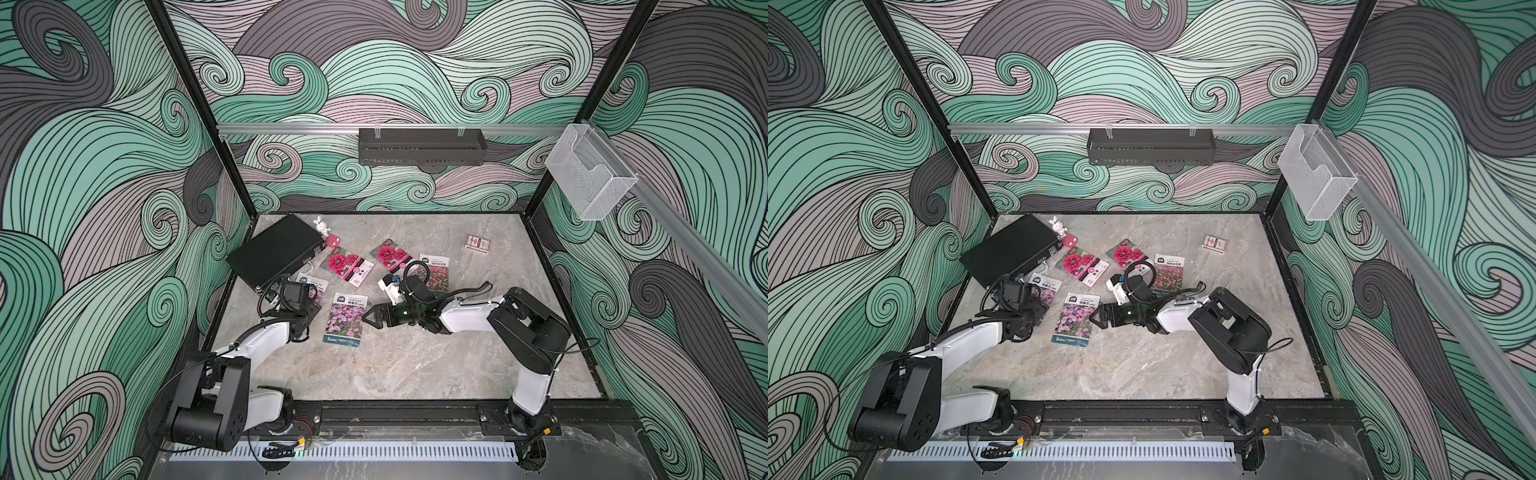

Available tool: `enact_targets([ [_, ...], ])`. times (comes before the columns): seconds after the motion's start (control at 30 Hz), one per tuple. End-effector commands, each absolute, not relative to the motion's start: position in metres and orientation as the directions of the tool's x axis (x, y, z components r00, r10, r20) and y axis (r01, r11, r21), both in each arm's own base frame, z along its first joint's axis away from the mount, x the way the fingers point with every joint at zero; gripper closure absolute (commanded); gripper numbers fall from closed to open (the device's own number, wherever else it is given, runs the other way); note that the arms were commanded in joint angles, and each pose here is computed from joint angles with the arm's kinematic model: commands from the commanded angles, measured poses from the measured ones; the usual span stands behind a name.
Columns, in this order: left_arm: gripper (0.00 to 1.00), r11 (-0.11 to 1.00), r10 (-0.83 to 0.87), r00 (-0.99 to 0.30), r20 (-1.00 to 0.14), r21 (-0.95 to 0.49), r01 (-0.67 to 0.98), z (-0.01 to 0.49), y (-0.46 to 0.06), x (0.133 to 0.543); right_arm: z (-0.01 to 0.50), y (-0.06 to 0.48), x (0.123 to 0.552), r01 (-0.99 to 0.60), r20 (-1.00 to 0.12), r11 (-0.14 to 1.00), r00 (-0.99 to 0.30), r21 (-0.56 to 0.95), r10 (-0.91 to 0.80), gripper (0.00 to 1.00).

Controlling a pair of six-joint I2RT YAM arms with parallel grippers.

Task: Arrange the seed packets in a row
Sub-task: Adjust the seed packet at the center of the board.

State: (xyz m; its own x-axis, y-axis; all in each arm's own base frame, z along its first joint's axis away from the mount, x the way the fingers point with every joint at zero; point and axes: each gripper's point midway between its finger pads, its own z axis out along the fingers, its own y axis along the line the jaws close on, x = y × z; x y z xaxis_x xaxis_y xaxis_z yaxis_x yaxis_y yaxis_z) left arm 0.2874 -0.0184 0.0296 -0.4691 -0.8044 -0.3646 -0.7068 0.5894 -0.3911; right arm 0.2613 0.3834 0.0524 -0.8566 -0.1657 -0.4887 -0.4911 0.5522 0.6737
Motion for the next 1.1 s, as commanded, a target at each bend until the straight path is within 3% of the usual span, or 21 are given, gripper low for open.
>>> enact_targets([
  [0.0, 0.25, 0.593, -0.803, -0.487, -0.344, -0.375, -0.713, 0.024, -0.028, 0.288, 0.055, 0.384, 0.263, -0.512, -0.513, 0.554, -0.841, 0.656, -0.169, 0.06],
  [0.33, 0.25, 0.625, -0.779, -0.515, -0.358, -0.371, -0.687, 0.035, -0.042, 0.289, 0.055, 0.384, 0.265, -0.514, -0.517, 0.559, -0.839, 0.65, -0.169, 0.06],
  [0.57, 0.25, 0.644, -0.764, -0.514, -0.39, -0.412, -0.645, 0.069, -0.041, 0.283, 0.052, 0.389, 0.27, -0.487, -0.501, 0.565, -0.853, 0.666, -0.146, 0.06],
  [0.87, 0.24, 0.71, -0.704, -0.563, -0.434, -0.459, -0.534, 0.107, -0.049, 0.28, 0.031, 0.39, 0.293, -0.423, -0.49, 0.655, -0.867, 0.626, -0.092, 0.07],
  [1.07, 0.24, 0.719, -0.694, -0.57, -0.44, -0.464, -0.517, 0.112, -0.05, 0.281, 0.014, 0.406, 0.299, -0.367, -0.437, 0.648, -0.898, 0.668, -0.059, 0.13],
])
